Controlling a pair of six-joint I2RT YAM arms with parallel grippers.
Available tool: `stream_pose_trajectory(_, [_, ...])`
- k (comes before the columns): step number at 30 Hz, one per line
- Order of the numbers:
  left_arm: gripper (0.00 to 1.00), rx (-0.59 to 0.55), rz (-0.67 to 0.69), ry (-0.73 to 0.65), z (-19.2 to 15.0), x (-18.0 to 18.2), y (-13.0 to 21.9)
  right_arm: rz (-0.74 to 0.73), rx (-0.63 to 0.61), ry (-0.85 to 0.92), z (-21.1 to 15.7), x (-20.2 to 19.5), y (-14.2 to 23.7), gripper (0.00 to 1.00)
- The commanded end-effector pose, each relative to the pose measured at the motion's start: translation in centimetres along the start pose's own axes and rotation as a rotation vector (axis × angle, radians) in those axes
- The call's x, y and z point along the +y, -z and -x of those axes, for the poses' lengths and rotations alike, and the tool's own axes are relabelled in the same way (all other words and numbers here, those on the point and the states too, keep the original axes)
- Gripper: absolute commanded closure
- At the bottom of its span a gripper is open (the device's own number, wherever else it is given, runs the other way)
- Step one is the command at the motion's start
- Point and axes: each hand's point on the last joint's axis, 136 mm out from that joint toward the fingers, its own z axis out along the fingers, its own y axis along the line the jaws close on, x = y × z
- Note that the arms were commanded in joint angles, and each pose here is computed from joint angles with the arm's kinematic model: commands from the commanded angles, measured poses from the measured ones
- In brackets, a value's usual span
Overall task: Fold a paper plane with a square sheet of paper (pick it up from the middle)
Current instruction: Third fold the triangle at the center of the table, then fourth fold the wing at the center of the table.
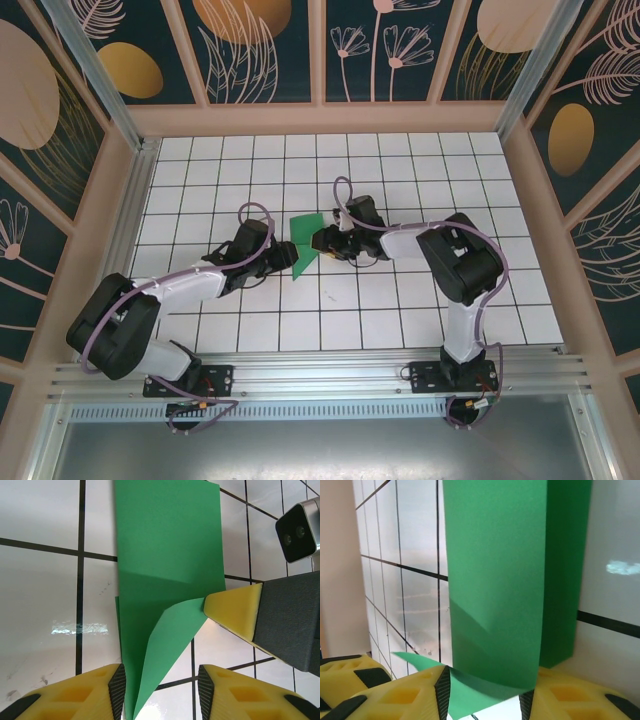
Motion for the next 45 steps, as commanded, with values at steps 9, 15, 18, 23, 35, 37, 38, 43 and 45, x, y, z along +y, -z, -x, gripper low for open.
stream_pose_trajectory(9, [0.55, -0.018, 0.036, 0.011, 0.0, 1.0, 0.1, 0.093, -0.01, 0.084, 0.1, 1.4, -1.2, 0.73])
stream_pose_trajectory(15, [0.53, -0.033, 0.044, 0.005, 0.1, 1.3, 0.6, 0.036, -0.049, 0.041, 0.4, 1.0, -0.9, 0.9])
stream_pose_trajectory(18, [0.5, -0.039, 0.014, -0.024, 0.1, 0.7, 0.9, -0.052, -0.109, -0.011, 0.9, 0.6, 0.0, 0.91])
stream_pose_trajectory(23, [0.45, -0.051, -0.081, -0.105, 0.0, -0.8, 1.5, -0.237, -0.198, -0.102, 0.2, 0.0, 2.0, 0.92])
stream_pose_trajectory(35, [0.45, -0.094, -0.366, -0.362, -2.6, -6.4, 2.3, -0.471, -0.308, -0.4, -2.0, -3.0, 5.7, 0.97])
stream_pose_trajectory(37, [0.46, -0.079, -0.367, -0.38, -3.2, -6.7, 1.7, -0.473, -0.315, -0.429, -2.0, -3.0, 5.8, 0.97])
stream_pose_trajectory(38, [0.47, -0.072, -0.358, -0.395, -3.4, -6.9, 1.3, -0.475, -0.316, -0.447, -2.1, -3.0, 5.9, 0.97])
stream_pose_trajectory(43, [0.55, -0.031, -0.309, -0.432, -4.3, -7.0, -0.9, -0.452, -0.296, -0.524, -2.7, -2.6, 5.8, 0.98])
stream_pose_trajectory(45, [0.57, -0.016, -0.306, -0.437, -4.5, -7.2, -1.5, -0.435, -0.279, -0.544, -2.9, -2.3, 5.6, 0.98])
